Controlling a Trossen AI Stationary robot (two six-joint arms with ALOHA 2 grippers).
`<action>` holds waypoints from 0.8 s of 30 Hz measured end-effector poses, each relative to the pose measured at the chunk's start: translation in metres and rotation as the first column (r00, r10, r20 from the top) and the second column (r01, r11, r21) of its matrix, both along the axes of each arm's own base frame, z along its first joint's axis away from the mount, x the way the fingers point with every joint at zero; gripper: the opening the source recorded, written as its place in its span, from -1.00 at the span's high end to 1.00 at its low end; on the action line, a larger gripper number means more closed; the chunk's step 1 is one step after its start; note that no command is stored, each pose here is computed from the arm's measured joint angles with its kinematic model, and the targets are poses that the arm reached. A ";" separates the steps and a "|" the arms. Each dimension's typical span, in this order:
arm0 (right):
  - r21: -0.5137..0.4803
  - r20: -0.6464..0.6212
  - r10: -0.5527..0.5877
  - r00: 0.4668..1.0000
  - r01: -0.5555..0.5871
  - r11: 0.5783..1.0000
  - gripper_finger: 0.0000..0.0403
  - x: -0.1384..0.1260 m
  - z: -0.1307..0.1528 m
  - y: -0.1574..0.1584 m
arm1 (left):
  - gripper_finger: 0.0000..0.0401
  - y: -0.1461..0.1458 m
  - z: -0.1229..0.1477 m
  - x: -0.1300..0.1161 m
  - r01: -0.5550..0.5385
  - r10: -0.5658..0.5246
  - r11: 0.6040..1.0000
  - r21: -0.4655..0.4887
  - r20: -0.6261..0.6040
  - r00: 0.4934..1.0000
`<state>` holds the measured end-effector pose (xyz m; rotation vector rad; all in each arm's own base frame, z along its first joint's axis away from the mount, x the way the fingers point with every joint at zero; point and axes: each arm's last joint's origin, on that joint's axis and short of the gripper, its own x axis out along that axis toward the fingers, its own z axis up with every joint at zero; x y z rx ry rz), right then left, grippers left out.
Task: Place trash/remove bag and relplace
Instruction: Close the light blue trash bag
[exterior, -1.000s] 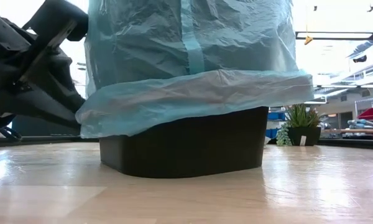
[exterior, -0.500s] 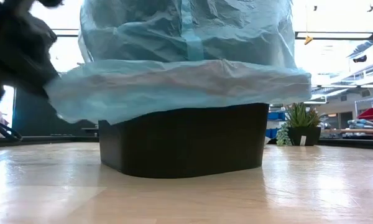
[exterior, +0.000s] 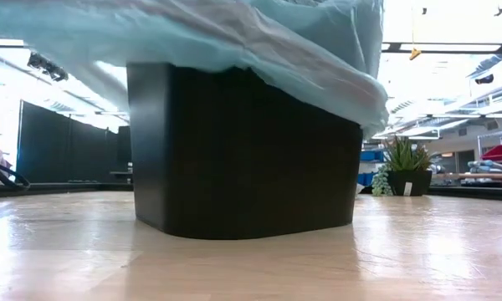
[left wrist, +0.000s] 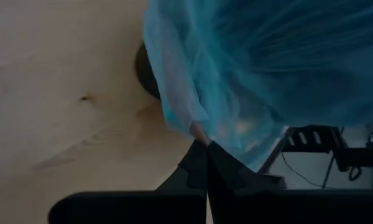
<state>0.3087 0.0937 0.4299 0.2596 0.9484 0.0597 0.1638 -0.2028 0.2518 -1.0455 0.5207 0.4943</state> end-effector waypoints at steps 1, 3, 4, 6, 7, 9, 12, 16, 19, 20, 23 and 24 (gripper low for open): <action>0.015 0.036 0.027 0.999 -0.028 0.999 0.99 0.002 0.002 0.005 | 1.00 0.000 0.007 0.000 0.007 -0.007 1.000 0.027 0.008 1.000; 0.024 0.126 0.075 0.989 -0.079 0.997 1.00 0.005 0.008 0.015 | 0.99 -0.003 0.021 0.001 0.022 -0.025 0.998 0.066 0.037 0.999; 0.026 0.173 0.098 0.980 -0.104 0.994 1.00 0.007 0.011 0.019 | 0.99 -0.003 0.028 0.002 0.027 -0.031 0.997 0.078 0.053 0.998; 0.033 0.285 0.125 0.950 -0.140 0.990 1.00 0.013 0.019 0.028 | 0.99 -0.004 0.039 0.003 0.034 -0.041 0.994 0.099 0.073 0.996; 0.031 0.335 0.138 0.932 -0.157 0.987 1.00 0.015 0.022 0.031 | 0.98 -0.004 0.046 0.004 0.034 -0.043 0.993 0.113 0.084 0.996; 0.023 0.403 0.158 0.902 -0.182 0.983 1.00 0.022 0.025 0.038 | 0.98 -0.006 0.059 0.005 0.036 -0.051 0.991 0.131 0.118 0.992; 0.003 0.435 0.183 0.882 -0.205 0.979 1.00 0.034 0.019 0.046 | 0.98 -0.006 0.076 0.007 0.044 -0.070 0.985 0.166 0.154 0.986; -0.012 0.439 0.212 0.873 -0.231 0.973 1.00 0.054 0.004 0.054 | 0.98 -0.007 0.097 0.008 0.057 -0.094 0.981 0.188 0.194 0.977; 0.003 0.450 0.229 0.863 -0.257 0.966 1.00 0.070 -0.008 0.061 | 0.98 -0.007 0.106 0.009 0.060 -0.099 0.981 0.186 0.205 0.974; 0.004 0.447 0.233 0.863 -0.263 0.965 1.00 0.073 -0.012 0.063 | 0.98 -0.007 0.107 0.009 0.059 -0.098 0.981 0.184 0.208 0.973; 0.016 0.405 0.226 0.886 -0.254 0.967 1.00 0.079 -0.023 0.066 | 0.98 -0.007 0.108 0.009 0.064 -0.101 0.981 0.181 0.205 0.974; 0.020 0.384 0.217 0.898 -0.243 0.970 1.00 0.079 -0.026 0.066 | 0.98 -0.007 0.107 0.009 0.073 -0.107 0.982 0.174 0.199 0.974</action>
